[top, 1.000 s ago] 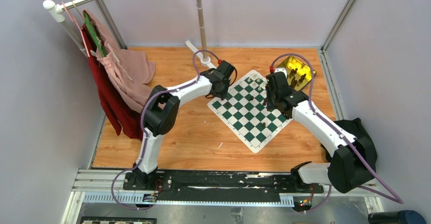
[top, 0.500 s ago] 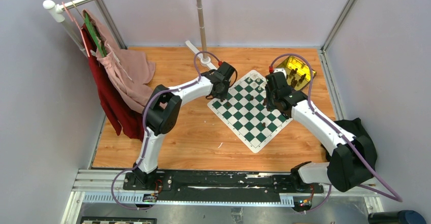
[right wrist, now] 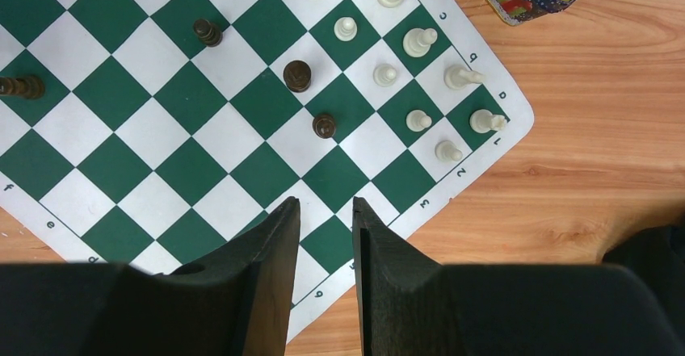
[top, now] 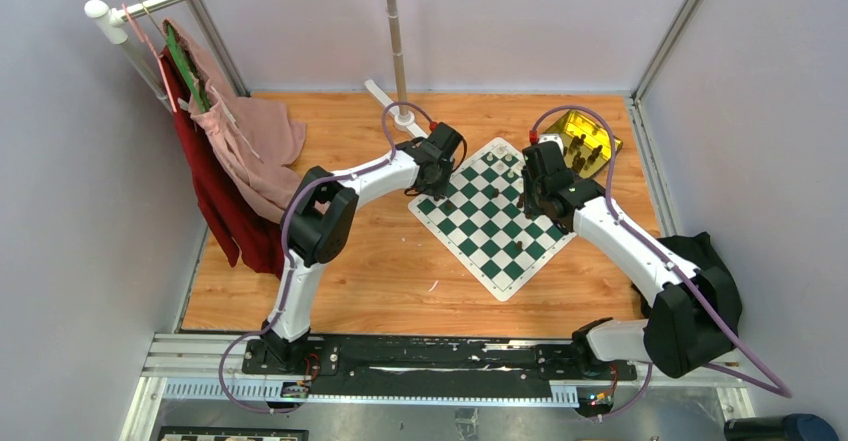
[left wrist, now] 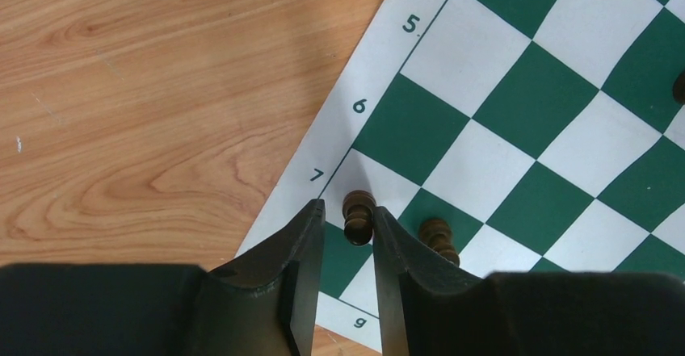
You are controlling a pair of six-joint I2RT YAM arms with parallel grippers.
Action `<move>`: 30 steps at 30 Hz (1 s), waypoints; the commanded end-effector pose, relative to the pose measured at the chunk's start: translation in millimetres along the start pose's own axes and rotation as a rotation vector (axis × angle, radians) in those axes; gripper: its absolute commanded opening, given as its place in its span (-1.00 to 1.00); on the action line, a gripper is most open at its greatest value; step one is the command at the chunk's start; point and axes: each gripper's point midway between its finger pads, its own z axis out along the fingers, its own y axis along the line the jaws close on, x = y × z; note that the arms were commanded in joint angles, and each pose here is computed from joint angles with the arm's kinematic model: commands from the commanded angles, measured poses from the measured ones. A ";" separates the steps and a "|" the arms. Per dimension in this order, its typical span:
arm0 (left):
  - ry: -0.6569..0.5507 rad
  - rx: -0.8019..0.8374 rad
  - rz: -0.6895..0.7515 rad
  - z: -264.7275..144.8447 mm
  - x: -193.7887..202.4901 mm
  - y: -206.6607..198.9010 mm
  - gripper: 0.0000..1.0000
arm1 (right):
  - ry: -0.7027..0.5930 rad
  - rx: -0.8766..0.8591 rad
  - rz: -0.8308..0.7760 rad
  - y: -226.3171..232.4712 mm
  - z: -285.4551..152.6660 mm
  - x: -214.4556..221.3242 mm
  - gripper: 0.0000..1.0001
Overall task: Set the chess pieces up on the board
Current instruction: Place the chess piece on the chessboard, then pick up the chess piece from the chessboard.
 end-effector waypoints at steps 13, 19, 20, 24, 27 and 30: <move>-0.034 0.021 0.003 -18.7 -17.8 -2.4 0.03 | 0.027 -0.023 0.016 3.2 -1.1 -0.2 -0.25; -0.076 0.038 -0.011 -39.3 -30.0 -3.9 0.23 | 0.066 -0.037 0.006 7.5 -1.4 16.2 -0.06; -0.081 0.039 -0.013 -42.5 -30.5 -3.5 0.27 | 0.069 -0.040 0.010 8.1 -2.2 18.7 -0.06; -0.104 0.040 -0.018 -56.8 -33.7 -0.9 0.38 | 0.089 -0.047 0.009 11.7 -2.7 31.1 -0.05; -0.120 0.044 -0.021 -66.8 -35.2 0.4 0.47 | 0.111 -0.054 0.007 15.8 -1.3 43.3 -0.05; -0.135 0.048 -0.022 -76.4 -35.7 0.9 0.56 | 0.128 -0.065 0.009 20.9 0.2 54.2 -0.05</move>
